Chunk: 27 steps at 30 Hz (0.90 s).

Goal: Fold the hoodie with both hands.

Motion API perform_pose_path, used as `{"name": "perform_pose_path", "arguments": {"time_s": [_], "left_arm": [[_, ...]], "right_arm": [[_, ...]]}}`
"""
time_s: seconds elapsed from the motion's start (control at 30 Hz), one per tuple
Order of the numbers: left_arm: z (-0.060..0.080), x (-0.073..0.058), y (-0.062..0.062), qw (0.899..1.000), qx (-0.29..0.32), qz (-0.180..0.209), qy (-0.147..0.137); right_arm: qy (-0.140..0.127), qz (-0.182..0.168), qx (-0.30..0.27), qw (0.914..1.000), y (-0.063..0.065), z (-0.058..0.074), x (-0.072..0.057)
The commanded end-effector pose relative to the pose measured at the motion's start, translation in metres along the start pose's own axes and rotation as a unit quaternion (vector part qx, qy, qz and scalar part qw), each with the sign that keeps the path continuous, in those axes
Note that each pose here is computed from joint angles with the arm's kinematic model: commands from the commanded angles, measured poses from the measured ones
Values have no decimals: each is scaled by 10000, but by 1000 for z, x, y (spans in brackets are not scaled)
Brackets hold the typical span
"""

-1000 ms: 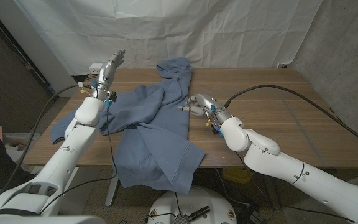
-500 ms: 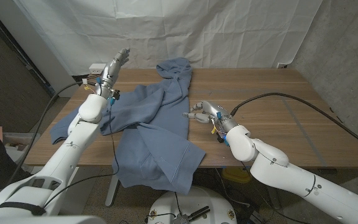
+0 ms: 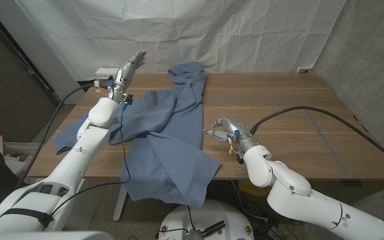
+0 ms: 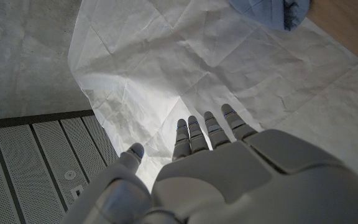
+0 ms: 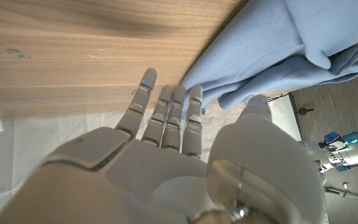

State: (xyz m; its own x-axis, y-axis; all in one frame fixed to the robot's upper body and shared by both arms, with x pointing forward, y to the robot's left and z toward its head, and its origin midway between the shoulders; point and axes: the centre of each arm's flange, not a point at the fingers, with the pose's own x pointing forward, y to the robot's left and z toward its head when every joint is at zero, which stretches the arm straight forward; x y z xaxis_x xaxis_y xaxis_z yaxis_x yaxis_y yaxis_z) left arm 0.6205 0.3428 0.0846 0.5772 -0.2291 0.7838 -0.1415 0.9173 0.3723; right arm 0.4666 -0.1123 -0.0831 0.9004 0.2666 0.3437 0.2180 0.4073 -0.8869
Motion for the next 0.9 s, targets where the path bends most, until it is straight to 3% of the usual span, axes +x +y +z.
{"name": "perform_pose_path", "arguments": {"time_s": [0.03, 0.23, 0.47, 0.6, 0.67, 0.73, 0.8, 0.9], "left_arm": [[2, 21, -11, 9995, 73, -316, 33], [5, 34, -21, 9987, 94, -496, 16], [8, 49, -30, 9976, 159, -675, -1], [11, 55, -36, 9974, 156, -701, -7], [13, 57, -39, 9975, 147, -690, 1], [14, 59, -41, 9974, 187, -694, 41], [16, 61, -43, 9975, 214, -668, 88], [19, 62, -46, 9979, 222, -594, 110]], "right_arm": [[233, 103, 618, 9978, 8, -1, -20], [354, 186, 209, 9990, 12, 1, -28], [374, 346, 318, 9982, 22, -5, -26], [352, 381, 200, 9985, 19, -6, -24], [303, 429, 328, 9981, 18, -10, -23], [308, 772, 415, 9957, 14, -14, -18], [267, 727, 646, 9949, 10, -17, -20], [235, 733, 317, 9965, 3, -18, -19]]}}
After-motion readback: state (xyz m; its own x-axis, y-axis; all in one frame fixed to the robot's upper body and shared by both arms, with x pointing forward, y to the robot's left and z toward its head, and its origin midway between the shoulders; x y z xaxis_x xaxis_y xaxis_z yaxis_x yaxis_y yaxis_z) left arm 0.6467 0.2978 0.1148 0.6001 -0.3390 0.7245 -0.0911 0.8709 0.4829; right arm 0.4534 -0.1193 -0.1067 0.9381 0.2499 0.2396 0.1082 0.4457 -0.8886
